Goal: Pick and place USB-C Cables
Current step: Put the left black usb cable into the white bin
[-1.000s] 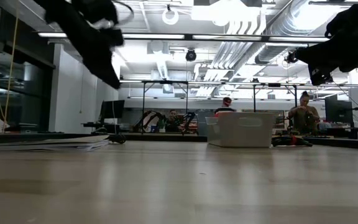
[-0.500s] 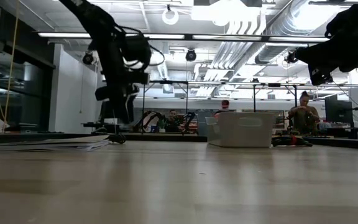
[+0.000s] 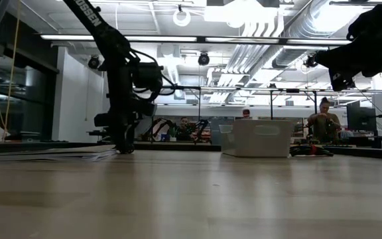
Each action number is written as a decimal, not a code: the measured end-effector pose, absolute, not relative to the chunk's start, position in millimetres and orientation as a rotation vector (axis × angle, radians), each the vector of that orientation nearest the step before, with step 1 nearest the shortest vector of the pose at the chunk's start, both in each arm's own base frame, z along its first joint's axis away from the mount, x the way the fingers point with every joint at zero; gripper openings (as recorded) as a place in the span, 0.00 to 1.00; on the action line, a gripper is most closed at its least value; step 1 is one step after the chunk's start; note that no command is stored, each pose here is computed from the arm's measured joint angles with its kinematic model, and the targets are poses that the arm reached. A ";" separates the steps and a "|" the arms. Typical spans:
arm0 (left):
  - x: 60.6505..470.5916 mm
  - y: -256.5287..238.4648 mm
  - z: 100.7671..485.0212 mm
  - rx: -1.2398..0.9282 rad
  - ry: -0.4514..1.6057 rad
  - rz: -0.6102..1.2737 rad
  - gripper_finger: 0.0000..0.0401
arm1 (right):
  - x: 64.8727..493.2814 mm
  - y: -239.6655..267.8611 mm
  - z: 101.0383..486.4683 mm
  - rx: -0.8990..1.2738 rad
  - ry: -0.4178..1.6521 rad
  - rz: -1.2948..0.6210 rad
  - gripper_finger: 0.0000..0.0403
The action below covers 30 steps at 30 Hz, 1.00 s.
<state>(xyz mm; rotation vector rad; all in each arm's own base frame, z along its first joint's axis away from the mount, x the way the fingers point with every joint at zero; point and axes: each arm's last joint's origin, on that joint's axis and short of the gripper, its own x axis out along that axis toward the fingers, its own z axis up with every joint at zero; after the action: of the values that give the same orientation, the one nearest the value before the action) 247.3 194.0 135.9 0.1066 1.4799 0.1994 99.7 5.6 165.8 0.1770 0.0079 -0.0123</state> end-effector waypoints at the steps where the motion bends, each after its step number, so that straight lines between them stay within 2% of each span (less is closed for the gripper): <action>1: 247.7 194.3 134.8 0.104 1.484 0.197 0.56 | 99.7 5.6 165.9 0.177 0.008 -0.012 0.00; 5: 248.2 194.3 131.8 0.101 1.492 0.190 0.52 | 99.7 5.6 165.8 0.177 0.008 -0.012 0.00; 8: 248.1 193.7 131.4 0.097 1.493 0.186 0.44 | 99.7 5.6 165.9 0.177 0.008 -0.012 0.00; 16: 249.3 194.4 131.4 0.070 1.477 0.239 0.04 | 99.7 5.6 165.8 0.177 0.008 -0.012 0.00; 20: 252.8 194.0 134.6 0.071 1.433 0.293 0.04 | 99.7 5.6 165.9 0.177 0.008 -0.012 0.00; 23: 260.9 196.8 149.1 0.115 1.312 0.365 0.01 | 99.7 5.6 166.0 0.177 0.008 -0.012 0.00; 27: 272.4 198.0 179.3 0.152 1.072 0.452 0.01 | 99.7 5.5 165.9 0.177 0.008 -0.014 0.00; 30: 282.5 198.0 213.9 0.141 0.769 0.474 0.01 | 99.7 5.5 165.9 0.177 0.008 -0.014 0.00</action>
<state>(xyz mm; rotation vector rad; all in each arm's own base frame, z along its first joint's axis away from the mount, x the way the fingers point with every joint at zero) 282.5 198.0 213.9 0.1407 0.7688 0.4742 99.7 5.5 165.9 0.1772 0.0077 -0.0136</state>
